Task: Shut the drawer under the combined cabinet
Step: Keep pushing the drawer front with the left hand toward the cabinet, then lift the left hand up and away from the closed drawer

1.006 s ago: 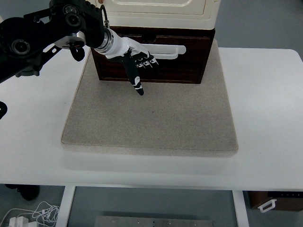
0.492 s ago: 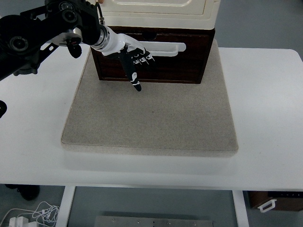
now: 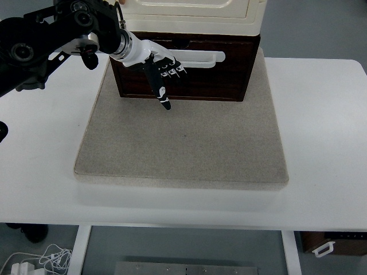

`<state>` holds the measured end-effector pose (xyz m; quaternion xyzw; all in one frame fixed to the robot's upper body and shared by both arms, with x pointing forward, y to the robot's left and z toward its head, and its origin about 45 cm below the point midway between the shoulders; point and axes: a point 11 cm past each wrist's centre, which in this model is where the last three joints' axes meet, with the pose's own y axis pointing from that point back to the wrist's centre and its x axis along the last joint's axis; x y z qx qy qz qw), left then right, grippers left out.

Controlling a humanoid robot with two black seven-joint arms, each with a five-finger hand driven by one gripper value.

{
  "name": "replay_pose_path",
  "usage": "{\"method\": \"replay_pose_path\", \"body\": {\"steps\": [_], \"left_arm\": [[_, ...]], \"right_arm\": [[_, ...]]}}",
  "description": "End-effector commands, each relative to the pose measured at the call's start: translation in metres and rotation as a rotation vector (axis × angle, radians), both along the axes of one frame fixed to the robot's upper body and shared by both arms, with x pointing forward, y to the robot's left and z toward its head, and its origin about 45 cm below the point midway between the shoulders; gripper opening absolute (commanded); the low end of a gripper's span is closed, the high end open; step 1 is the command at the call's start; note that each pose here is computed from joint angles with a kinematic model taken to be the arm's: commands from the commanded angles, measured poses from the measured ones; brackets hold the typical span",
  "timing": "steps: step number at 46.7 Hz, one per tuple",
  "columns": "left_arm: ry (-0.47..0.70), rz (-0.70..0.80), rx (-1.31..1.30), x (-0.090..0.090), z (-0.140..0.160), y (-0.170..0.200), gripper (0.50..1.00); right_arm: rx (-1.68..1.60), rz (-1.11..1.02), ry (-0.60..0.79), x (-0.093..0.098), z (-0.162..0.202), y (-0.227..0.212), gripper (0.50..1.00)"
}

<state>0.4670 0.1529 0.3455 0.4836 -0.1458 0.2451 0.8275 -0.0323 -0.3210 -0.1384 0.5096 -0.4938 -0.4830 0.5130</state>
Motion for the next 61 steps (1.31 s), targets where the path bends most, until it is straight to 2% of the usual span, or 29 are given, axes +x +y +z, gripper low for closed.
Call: {"method": "replay_pose_path", "body": {"steps": [1, 41, 48, 61], "left_arm": [[-0.001, 0.0, 0.0, 0.0, 0.001, 0.0, 0.996], [0.004, -0.001, -0.059, 0.001, 0.011, -0.001, 0.999], [-0.013, -0.005, -0.162, 0.002, 0.031, -0.008, 0.996], [0.066, -0.039, -0.38, -0.008, 0.048, -0.03, 0.996]], "right_arm": [[0.0, 0.0, 0.0, 0.0, 0.0, 0.0, 0.952], [0.0, 0.0, 0.0, 0.0, 0.0, 0.0, 0.952], [0.0, 0.0, -0.001, 0.001, 0.0, 0.0, 0.952], [0.0, 0.0, 0.0, 0.0, 0.0, 0.0, 0.952]]}}
